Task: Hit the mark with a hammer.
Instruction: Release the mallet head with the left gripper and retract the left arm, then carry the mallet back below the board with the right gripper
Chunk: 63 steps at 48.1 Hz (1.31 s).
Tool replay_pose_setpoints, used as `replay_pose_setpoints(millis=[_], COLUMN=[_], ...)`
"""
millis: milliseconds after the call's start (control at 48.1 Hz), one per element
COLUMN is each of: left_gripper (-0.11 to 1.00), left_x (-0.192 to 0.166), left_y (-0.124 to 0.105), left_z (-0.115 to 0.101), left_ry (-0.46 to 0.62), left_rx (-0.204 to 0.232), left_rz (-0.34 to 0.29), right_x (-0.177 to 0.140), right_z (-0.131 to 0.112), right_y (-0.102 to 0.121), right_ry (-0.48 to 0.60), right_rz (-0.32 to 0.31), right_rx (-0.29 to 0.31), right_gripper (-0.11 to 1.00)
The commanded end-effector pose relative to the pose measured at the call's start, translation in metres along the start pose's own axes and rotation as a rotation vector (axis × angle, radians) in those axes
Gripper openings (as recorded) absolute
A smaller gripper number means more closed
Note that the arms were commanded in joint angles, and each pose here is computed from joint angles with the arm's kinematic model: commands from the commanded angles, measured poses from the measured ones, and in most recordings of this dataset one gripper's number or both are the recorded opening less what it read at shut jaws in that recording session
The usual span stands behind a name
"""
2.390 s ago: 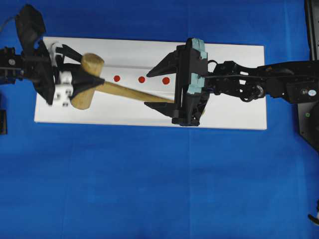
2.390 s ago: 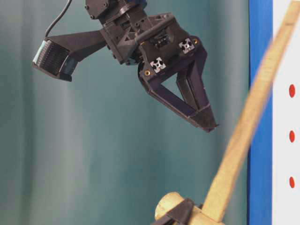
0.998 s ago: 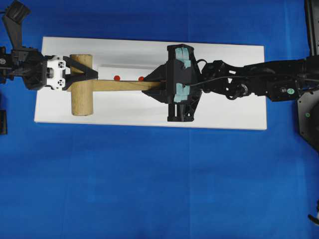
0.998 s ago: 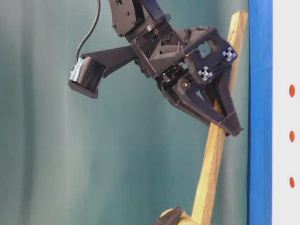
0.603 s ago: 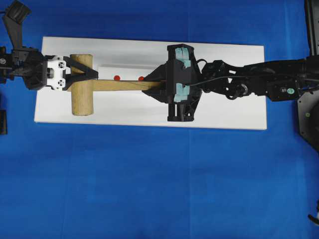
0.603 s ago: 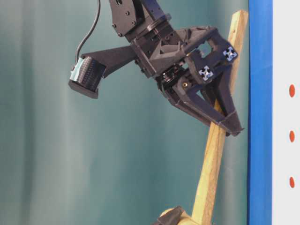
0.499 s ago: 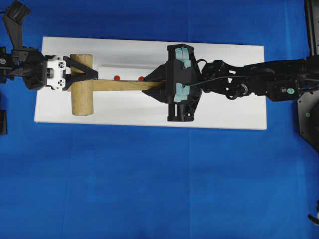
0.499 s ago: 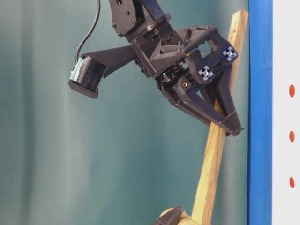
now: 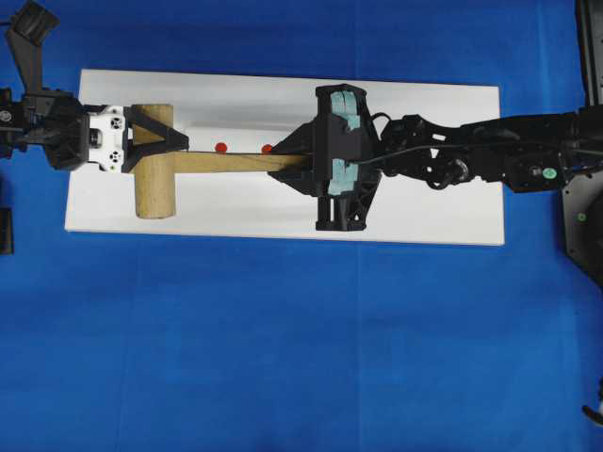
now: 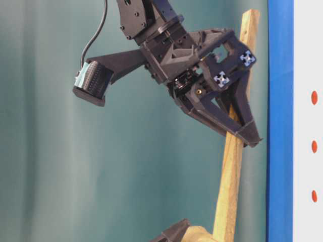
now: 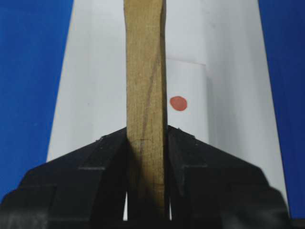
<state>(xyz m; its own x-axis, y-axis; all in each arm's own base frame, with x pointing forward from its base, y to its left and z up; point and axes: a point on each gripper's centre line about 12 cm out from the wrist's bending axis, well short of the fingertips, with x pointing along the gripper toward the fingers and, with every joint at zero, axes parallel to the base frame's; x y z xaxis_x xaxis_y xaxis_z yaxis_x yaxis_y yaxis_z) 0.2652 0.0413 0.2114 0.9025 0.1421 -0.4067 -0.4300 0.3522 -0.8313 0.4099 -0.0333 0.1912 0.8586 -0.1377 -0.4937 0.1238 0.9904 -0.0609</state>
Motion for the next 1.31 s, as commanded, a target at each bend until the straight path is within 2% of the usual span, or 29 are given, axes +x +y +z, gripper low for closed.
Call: replay_pose_setpoints(millis=[0, 270, 623, 914, 1143, 1205, 1288], left_gripper=[0.93, 0.92, 0.92, 0.92, 0.92, 0.91, 0.91], left_x=[-0.001, -0.012, -0.053, -0.086, -0.095, -0.095, -0.095], left_y=[-0.010, -0.001, 0.004, 0.013, 0.016, 0.017, 0.018], left_z=[0.004, 0.000, -0.002, -0.005, -0.001, 0.000, 0.001], left_ry=[-0.010, 0.006, -0.014, 0.001, -0.023, -0.029, -0.035], left_rx=[0.002, -0.004, 0.007, 0.010, 0.009, 0.025, 0.071], left_rz=[-0.027, 0.006, -0.039, 0.005, 0.016, 0.019, 0.023], right_x=[-0.004, -0.018, -0.046, -0.069, -0.075, -0.075, -0.075], right_z=[0.017, 0.020, 0.013, -0.001, -0.004, -0.002, 0.002], right_y=[0.000, 0.001, 0.001, -0.001, -0.003, -0.002, 0.004], right_ry=[-0.047, -0.065, -0.082, -0.078, -0.087, -0.091, -0.098], right_rz=[0.000, 0.001, 0.004, 0.003, -0.007, -0.005, 0.011], right_rx=[0.012, 0.028, 0.044, 0.076, 0.089, 0.095, 0.113], right_gripper=[0.07, 0.07, 0.07, 0.07, 0.07, 0.07, 0.07])
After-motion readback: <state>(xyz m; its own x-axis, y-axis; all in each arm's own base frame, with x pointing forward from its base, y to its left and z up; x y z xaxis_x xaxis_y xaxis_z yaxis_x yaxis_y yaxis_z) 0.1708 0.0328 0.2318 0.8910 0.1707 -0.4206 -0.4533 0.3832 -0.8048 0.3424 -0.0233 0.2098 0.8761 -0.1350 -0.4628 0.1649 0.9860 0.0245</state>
